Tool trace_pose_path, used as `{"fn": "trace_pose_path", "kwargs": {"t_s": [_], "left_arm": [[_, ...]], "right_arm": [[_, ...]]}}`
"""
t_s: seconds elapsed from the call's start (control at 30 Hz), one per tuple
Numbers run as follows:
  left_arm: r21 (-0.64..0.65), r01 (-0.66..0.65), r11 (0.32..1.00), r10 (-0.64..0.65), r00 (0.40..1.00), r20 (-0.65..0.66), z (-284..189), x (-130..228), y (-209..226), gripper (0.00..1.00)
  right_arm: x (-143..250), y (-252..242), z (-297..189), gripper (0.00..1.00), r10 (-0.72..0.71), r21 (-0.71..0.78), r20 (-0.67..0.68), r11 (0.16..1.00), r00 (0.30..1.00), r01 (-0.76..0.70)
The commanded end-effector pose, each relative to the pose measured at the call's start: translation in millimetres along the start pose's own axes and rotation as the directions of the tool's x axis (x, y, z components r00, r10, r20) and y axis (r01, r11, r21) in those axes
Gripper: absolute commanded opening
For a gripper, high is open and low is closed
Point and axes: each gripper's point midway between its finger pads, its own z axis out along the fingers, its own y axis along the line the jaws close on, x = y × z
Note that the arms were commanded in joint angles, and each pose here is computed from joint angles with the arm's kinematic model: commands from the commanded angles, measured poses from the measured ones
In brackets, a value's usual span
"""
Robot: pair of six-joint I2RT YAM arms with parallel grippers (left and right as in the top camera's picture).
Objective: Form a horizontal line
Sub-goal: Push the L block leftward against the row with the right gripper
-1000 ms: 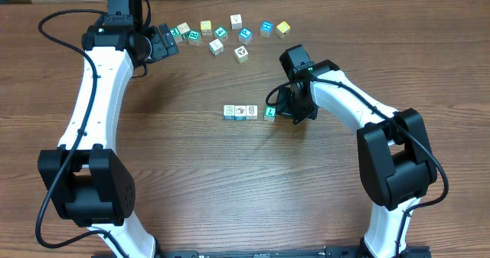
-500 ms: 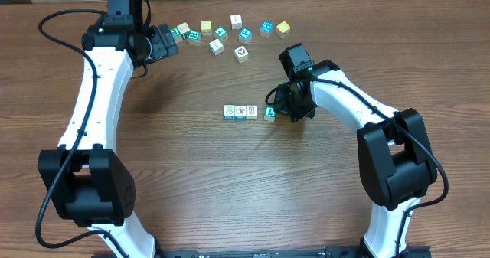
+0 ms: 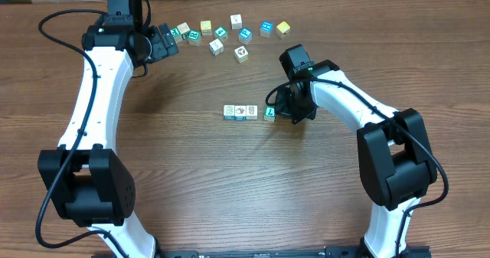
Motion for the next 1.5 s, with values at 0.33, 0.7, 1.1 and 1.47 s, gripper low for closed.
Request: {"fn": "trace_pose_path", "kwargs": {"t_s": [0.33,0.7,1.1,1.47], "left_arm": [[0.012,-0.012,1.000,0.012,1.000,0.012,-4.6,-2.9,-4.5,1.00],[0.012,-0.012,1.000,0.012,1.000,0.012,-4.6,-2.9,-4.5,1.00],[0.012,-0.012,1.000,0.012,1.000,0.012,-4.6,-2.9,-4.5,1.00],[0.012,-0.012,1.000,0.012,1.000,0.012,-4.6,-2.9,-4.5,1.00]], "right_arm": [[4.5,19.2,-1.7,0.04,-0.030,-0.073,-0.005,0.997,1.000,0.029],[7.1,8.4,-1.0,0.04,-0.022,-0.018,-0.010,1.000,1.000,0.021],[8.6,20.3,-0.6,0.04,-0.038,-0.057,-0.009,0.998,0.999,0.038],[3.7,24.2,-0.8,0.04,-0.041,-0.072,0.013,0.997,0.999,0.042]]}}
